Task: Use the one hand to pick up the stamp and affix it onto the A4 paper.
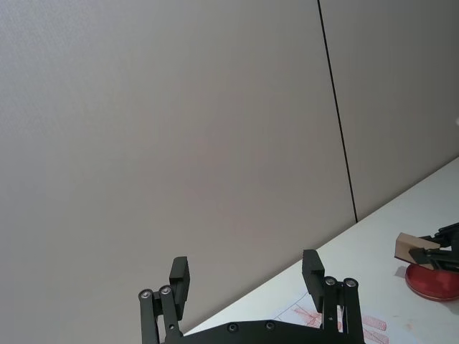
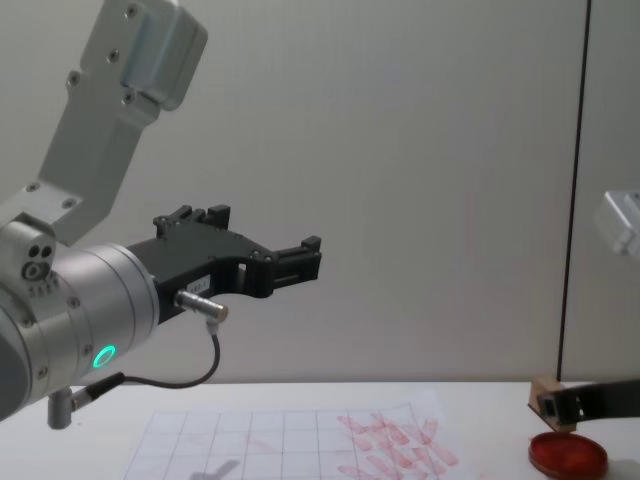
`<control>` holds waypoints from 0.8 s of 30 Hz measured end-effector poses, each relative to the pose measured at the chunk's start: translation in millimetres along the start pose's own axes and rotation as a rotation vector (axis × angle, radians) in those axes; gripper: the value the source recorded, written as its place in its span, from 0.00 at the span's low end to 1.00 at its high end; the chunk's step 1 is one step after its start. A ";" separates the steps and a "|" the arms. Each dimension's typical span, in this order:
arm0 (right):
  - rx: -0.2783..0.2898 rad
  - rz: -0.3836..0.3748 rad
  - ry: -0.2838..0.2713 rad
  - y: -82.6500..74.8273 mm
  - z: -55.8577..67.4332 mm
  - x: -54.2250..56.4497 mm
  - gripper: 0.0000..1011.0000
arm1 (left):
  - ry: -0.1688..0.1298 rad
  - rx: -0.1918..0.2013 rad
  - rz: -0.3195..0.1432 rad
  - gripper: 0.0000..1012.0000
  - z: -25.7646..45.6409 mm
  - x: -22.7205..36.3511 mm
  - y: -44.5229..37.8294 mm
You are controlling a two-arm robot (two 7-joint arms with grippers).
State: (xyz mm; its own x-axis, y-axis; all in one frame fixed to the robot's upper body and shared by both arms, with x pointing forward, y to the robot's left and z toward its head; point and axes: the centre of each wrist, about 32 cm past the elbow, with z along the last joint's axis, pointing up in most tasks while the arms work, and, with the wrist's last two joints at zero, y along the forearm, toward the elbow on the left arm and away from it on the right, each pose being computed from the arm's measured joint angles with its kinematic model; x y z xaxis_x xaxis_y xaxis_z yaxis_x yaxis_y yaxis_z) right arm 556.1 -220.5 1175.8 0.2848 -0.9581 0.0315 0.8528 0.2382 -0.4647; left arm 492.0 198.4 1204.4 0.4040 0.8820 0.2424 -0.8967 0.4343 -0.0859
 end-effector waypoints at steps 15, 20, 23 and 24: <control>-0.023 0.027 0.026 -2.8 2.6 0.2 0.22 | 0.000 0.000 0.000 0.99 0.0 0.0 0.0; -0.027 0.022 0.032 -7.2 4.1 0.8 0.22 | 0.000 0.000 0.000 0.99 0.0 0.0 0.0; -0.031 0.016 0.034 -9.7 4.5 1.4 0.22 | 0.000 0.000 0.000 0.99 0.0 0.0 0.0; -0.031 0.016 0.034 -9.7 4.5 1.4 0.22 | 0.000 0.000 0.000 0.99 0.0 0.0 0.0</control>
State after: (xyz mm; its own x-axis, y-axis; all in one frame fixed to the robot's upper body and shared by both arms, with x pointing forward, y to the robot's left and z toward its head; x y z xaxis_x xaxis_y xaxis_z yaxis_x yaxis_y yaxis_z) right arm 550.1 -223.4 1184.3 0.2825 -0.9592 -0.0063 0.8344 0.2489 -0.4917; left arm 492.0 198.4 1204.4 0.4040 0.8820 0.2424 -0.8966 0.4343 -0.0859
